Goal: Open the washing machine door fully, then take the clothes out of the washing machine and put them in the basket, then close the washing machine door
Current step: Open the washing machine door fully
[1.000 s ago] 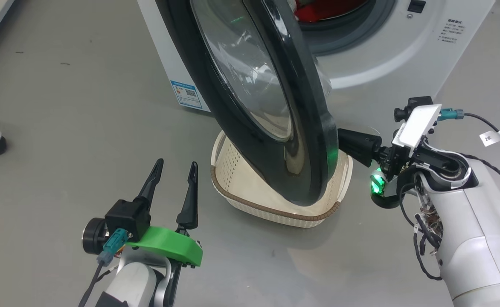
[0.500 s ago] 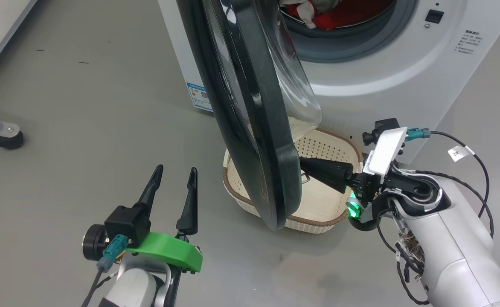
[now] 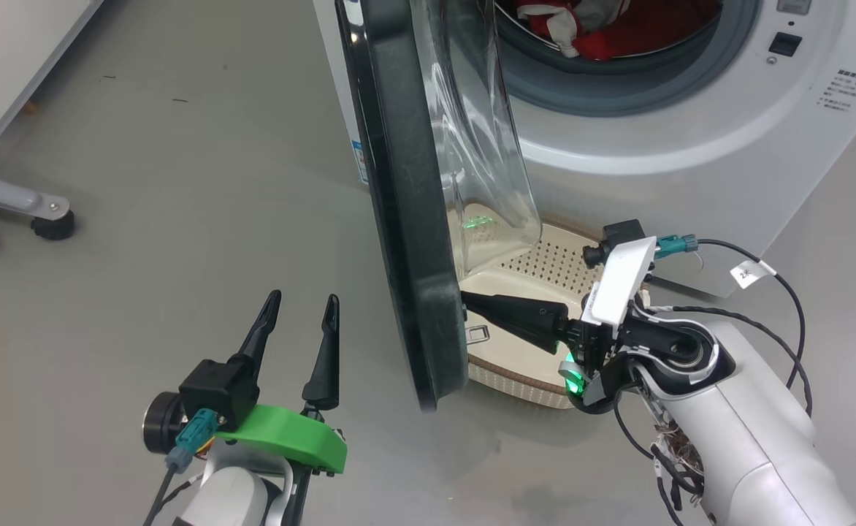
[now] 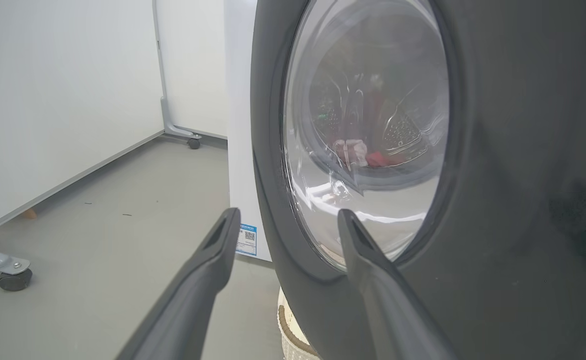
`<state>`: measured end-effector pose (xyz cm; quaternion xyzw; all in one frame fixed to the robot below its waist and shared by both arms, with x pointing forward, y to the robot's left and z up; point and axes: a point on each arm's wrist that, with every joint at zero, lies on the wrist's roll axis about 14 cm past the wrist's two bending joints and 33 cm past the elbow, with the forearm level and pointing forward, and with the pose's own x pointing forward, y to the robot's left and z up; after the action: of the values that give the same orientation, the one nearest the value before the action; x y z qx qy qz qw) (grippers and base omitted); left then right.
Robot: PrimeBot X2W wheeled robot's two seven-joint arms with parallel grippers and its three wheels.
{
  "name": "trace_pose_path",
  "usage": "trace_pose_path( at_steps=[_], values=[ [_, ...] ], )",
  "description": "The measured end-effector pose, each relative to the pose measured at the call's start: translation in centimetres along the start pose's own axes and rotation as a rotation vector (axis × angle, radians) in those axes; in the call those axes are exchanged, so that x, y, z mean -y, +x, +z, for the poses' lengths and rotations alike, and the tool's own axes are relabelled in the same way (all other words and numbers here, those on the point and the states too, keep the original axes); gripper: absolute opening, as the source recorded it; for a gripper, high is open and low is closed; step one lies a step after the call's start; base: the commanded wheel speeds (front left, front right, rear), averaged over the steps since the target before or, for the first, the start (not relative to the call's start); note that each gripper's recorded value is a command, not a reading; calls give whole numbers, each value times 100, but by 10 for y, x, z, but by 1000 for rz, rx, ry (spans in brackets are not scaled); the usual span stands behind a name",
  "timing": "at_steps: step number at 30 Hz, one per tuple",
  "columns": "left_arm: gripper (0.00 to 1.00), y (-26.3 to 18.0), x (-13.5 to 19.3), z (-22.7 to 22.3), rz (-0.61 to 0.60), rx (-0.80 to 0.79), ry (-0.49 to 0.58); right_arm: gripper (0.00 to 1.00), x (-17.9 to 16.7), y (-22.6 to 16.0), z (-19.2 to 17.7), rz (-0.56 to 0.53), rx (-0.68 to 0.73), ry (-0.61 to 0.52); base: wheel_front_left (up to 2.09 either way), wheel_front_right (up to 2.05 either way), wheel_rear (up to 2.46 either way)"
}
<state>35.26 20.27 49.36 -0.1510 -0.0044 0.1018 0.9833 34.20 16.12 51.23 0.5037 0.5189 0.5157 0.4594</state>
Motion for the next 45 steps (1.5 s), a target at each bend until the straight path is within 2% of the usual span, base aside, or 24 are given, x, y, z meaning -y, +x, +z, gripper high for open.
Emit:
trace_pose_path(
  at_steps=[5,16,24,25,26,27,28,33,39,42,45],
  values=[
    [100,-3,-4,0,12,1,-1,0,-2,7,-7,8,-17,-2,0,0,0],
    [100,-4,-7,0,22,0,-5,0,-4,7,0,13,41,-6,0,0,0],
    [100,-1,-6,0,20,1,-8,0,-18,-8,26,68,196,-9,0,0,0],
    [100,-1,-5,-1,18,0,-8,9,-20,-12,31,77,225,-11,0,0,0],
    [100,0,-5,-1,16,0,-9,44,-21,-16,36,83,255,-12,0,0,0],
    [100,0,-4,-1,15,-1,-9,92,-22,-20,40,85,278,-14,0,0,0],
    [100,1,-4,-1,14,-1,-10,100,-23,-23,44,89,303,-16,0,0,0],
    [100,4,-3,-1,12,2,-12,100,-22,-48,64,81,451,-47,0,0,0],
    [100,6,-2,-1,9,1,-14,100,-3,-83,83,-25,623,-125,0,0,0],
    [100,7,-1,-2,7,-1,-14,100,-3,-94,91,-81,682,-227,0,0,0],
    [100,7,-1,-2,8,-1,-16,100,-2,-107,97,-170,721,-379,0,0,0]
  ],
)
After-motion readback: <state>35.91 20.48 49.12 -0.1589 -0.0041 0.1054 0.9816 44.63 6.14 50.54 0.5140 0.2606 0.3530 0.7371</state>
